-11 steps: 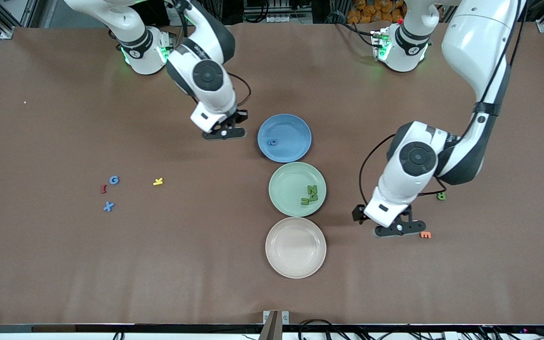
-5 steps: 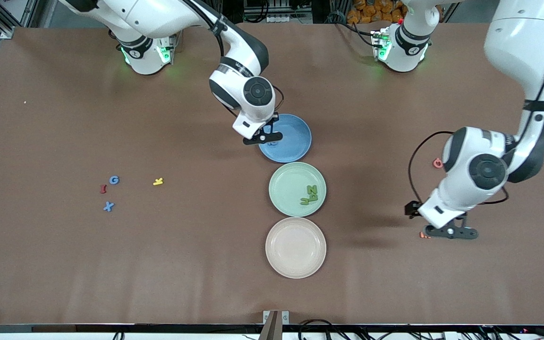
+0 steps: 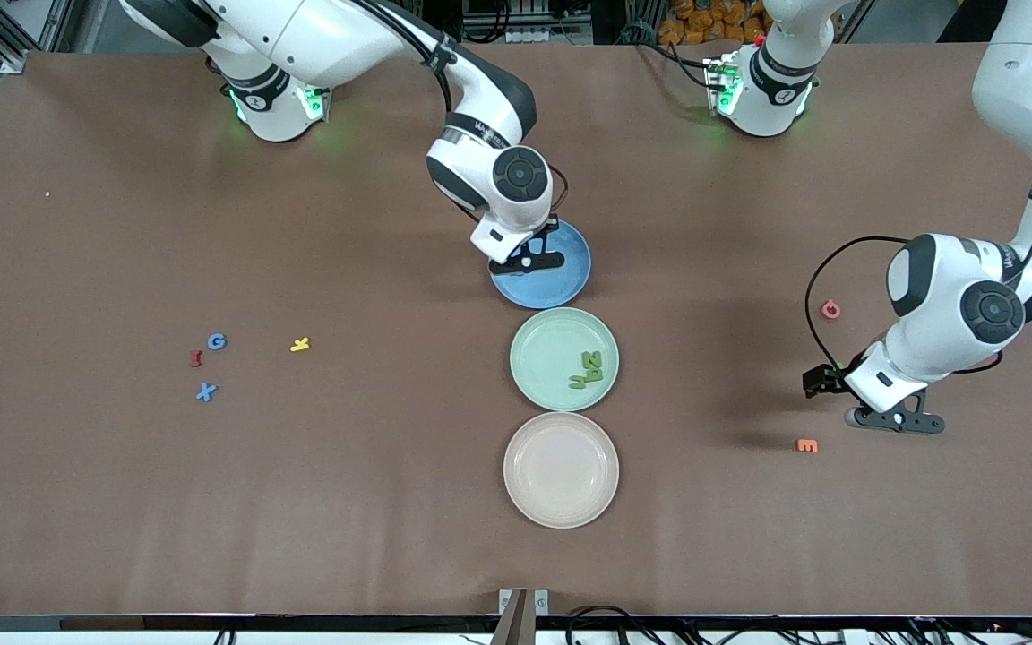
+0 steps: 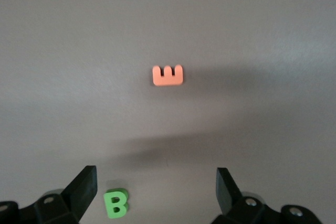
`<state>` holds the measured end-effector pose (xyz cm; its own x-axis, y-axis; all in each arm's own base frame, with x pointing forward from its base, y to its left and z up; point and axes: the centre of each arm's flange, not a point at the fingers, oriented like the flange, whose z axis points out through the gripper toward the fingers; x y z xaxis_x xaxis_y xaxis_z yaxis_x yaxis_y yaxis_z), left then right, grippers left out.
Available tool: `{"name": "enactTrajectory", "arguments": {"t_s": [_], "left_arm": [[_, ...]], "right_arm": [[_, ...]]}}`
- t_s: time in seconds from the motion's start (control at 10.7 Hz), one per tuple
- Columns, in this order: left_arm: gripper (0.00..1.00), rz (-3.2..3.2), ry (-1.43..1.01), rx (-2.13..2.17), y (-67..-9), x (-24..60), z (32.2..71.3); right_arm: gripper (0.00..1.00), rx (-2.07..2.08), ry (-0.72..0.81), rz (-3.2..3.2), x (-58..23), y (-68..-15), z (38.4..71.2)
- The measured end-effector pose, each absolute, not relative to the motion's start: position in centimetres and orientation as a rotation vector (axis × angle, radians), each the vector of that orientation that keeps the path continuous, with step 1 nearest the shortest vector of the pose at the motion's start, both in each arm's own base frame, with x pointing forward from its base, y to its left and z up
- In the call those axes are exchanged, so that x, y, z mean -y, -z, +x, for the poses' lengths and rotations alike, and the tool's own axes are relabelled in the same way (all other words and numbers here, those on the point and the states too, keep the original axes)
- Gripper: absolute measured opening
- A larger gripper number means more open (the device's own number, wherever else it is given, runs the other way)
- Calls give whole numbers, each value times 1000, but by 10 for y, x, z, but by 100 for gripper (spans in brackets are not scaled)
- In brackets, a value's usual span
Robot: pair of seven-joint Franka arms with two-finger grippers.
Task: Sort letters by color into matching plates
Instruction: 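Drop the blue m onto the blue plate while the left gripper returns, then grasp the green B with the left gripper while the right gripper grasps blue c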
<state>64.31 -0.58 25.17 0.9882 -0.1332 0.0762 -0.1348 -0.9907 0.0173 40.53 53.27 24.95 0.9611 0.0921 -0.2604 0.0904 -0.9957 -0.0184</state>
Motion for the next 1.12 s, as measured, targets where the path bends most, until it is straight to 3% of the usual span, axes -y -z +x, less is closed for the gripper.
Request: {"name": "enactTrajectory", "arguments": {"t_s": [0.09,0.47,0.65,0.74,1.12], "left_arm": [[100,3102,-119,210,-244,6,641],[100,3148,-104,291,-224,-12,637],[100,3166,-81,324,-211,-20,634],[100,3165,-75,331,-205,-21,633],[93,3153,-68,311,-187,-28,630]], "right_arm": [[12,121,-414,-3103,-534,-246,410],[67,81,-369,-3127,-530,-245,426],[95,8,-357,-3171,-508,-246,453],[100,-51,-336,-3202,-489,-251,474],[100,-95,-215,-3246,-358,-310,579]]}}
